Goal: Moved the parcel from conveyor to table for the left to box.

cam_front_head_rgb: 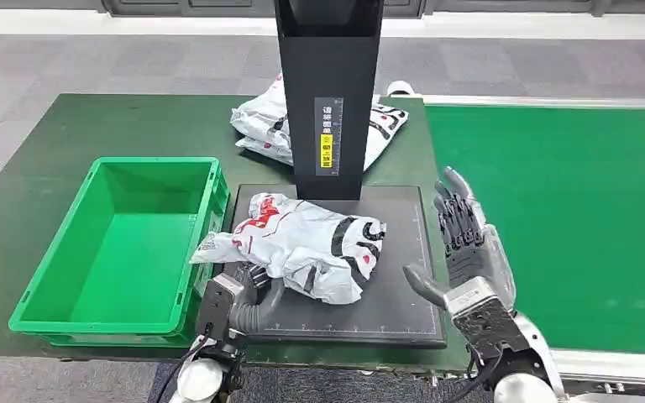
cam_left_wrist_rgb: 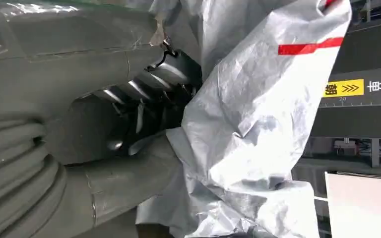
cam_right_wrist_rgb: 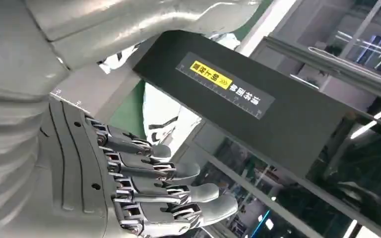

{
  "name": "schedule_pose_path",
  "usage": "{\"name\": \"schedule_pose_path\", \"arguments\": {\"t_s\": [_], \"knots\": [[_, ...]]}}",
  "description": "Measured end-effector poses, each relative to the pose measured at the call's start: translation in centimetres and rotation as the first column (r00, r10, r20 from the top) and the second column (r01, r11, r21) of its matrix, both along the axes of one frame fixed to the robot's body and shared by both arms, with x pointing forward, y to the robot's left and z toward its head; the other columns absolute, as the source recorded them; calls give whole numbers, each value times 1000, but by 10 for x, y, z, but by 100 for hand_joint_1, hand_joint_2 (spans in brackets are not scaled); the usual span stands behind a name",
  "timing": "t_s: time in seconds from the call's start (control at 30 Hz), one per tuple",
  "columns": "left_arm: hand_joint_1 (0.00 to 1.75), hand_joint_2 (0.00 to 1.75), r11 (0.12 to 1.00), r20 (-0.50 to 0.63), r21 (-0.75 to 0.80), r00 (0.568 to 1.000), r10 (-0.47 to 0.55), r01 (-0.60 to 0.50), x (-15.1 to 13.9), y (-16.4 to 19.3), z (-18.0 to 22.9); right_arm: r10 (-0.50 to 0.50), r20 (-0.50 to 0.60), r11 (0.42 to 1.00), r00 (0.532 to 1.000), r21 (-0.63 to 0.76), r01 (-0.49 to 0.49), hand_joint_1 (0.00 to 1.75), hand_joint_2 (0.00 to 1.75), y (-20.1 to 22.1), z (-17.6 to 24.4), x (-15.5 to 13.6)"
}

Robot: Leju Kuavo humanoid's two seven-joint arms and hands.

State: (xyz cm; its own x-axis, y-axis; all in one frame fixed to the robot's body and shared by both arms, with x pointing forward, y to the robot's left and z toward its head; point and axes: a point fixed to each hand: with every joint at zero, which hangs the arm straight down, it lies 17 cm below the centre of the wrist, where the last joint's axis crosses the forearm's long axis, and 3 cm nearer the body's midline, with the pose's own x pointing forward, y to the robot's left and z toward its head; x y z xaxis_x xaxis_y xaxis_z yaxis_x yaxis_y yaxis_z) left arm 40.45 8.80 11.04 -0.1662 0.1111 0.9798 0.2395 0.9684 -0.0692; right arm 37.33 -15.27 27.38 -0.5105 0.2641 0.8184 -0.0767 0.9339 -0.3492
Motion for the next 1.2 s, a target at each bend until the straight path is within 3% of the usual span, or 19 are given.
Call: {"name": "schedule_pose_path", "arguments": {"t_s": [0.67, 0.97, 1.2], "knots": [[175, 175, 986, 155, 91, 980, 123, -138, 16, 21, 41, -4, 6, 1000, 1000, -8, 4, 0, 175, -2, -4, -3], [175, 175, 936, 417, 135, 875, 245, -326, 26, 37, 135, 25, -3, 1000, 1000, 6, -25, 0, 175, 3, -8, 3], [175, 175, 904, 617, 109, 741, 264, -412, 56, 48, 256, 40, -36, 999, 999, 30, -39, 0, 175, 5, -19, 12]]}}
